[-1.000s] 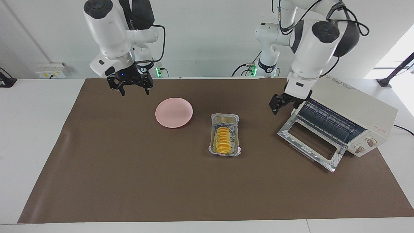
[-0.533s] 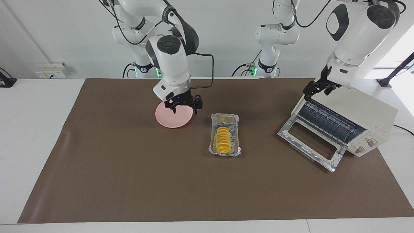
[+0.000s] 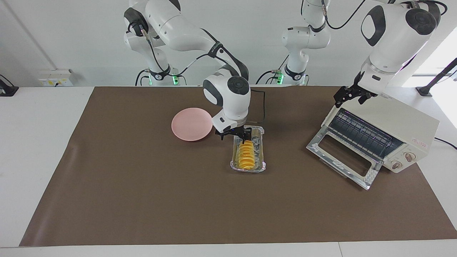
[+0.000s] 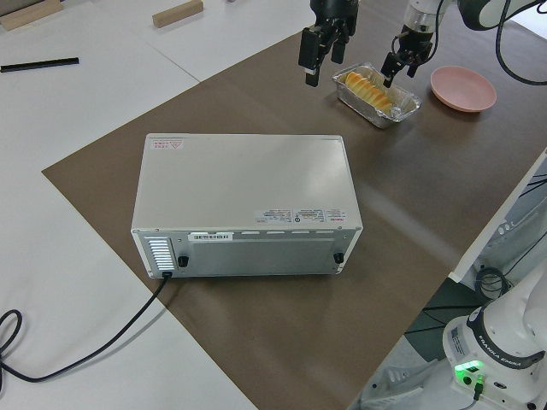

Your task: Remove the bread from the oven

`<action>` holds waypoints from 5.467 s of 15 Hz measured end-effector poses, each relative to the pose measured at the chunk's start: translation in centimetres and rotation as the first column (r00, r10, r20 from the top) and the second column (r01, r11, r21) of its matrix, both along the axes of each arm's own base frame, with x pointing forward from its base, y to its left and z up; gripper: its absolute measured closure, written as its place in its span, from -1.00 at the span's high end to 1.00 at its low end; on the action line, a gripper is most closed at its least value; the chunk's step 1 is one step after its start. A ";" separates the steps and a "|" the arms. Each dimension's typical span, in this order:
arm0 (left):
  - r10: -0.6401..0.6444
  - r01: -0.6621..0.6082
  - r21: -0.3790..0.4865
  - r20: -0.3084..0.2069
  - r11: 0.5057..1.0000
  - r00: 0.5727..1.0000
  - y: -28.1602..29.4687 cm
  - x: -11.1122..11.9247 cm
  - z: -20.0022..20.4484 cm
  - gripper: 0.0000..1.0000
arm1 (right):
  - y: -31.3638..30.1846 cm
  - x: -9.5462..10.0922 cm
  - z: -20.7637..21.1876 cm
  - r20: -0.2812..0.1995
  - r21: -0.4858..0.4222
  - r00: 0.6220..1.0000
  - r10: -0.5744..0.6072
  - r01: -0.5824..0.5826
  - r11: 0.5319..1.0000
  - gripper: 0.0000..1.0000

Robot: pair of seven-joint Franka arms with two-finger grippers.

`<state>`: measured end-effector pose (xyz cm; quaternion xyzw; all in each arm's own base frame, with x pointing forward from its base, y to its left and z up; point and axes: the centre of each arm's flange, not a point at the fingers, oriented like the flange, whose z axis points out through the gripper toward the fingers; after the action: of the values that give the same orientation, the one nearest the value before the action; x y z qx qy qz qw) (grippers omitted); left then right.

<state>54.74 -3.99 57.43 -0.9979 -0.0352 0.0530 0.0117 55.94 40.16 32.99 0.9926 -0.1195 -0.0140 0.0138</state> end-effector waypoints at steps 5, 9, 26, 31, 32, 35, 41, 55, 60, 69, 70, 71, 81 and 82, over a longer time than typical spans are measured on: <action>-0.010 0.010 -0.001 -0.001 1.000 1.000 -0.2 0.0 0.0 1.00 | -0.2 0.2 -1.2 -0.008 -0.004 1.000 -0.004 0.004 1.000 0.94; -0.024 0.024 -0.003 0.005 1.000 1.000 -0.3 -0.1 0.5 1.00 | -0.2 0.0 -2.3 0.015 0.021 1.000 -0.001 0.000 1.000 0.24; -0.062 0.062 -0.008 -0.003 0.998 0.998 0.1 -1.1 2.7 1.00 | -13.4 9.8 7.0 0.019 0.072 0.999 0.039 -0.040 0.997 -0.96; -0.062 0.062 -0.008 -0.003 0.998 0.998 0.1 -1.1 2.7 1.00 | -24.8 12.7 3.8 0.039 0.089 0.984 0.173 -0.176 0.980 -0.96; -0.062 0.062 -0.008 -0.003 0.998 0.998 0.1 -1.1 2.7 1.00 | -26.2 12.8 2.3 0.053 0.092 0.979 0.197 -0.201 0.975 -0.96; -0.062 0.062 -0.008 -0.003 0.998 0.998 0.1 -1.1 2.7 1.00 | -29.5 12.4 -0.9 0.072 0.095 0.972 0.224 -0.231 0.968 -0.96; -0.062 0.062 -0.008 -0.004 0.998 0.998 0.1 -1.1 2.7 1.00 | -29.8 11.5 -2.2 0.058 0.092 0.970 0.236 -0.241 0.966 -0.41; -0.062 0.062 -0.008 -0.004 0.998 0.998 0.1 -1.2 2.7 1.00 | -24.8 11.5 2.5 0.034 0.027 0.951 0.306 -0.307 0.951 1.00; -0.062 0.062 -0.008 -0.004 0.998 0.998 0.1 -1.2 2.7 1.00 | -24.1 13.0 -0.6 0.052 -0.001 0.953 0.300 -0.300 0.954 0.95; -0.062 0.062 -0.008 -0.004 0.998 0.998 0.1 -1.2 2.7 1.00 | -24.6 13.8 -1.6 0.078 -0.005 0.960 0.268 -0.269 0.963 -0.59; -0.062 0.062 -0.008 -0.004 0.998 0.998 0.1 -1.2 2.7 1.00 | -24.6 13.8 -1.6 0.077 -0.005 0.961 0.267 -0.268 0.963 -0.69; -0.062 0.062 -0.008 -0.004 0.998 0.998 0.1 -1.2 2.7 1.00 | -24.6 13.8 -1.6 0.075 -0.005 0.961 0.267 -0.267 0.964 -0.73; -0.062 0.062 -0.008 -0.004 0.998 0.998 0.1 -1.2 2.7 1.00 | -24.8 13.0 5.1 -0.007 0.009 0.973 0.229 -0.229 0.973 -0.82; -0.062 0.062 -0.008 -0.004 0.998 0.998 0.1 -1.2 2.7 1.00 | -24.6 12.3 6.7 -0.021 0.017 0.975 0.221 -0.221 0.975 -0.82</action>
<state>53.59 -3.85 60.14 -0.9984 -0.0039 0.0549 0.0095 68.27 15.57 39.70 0.9996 -0.0083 -0.0246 0.0093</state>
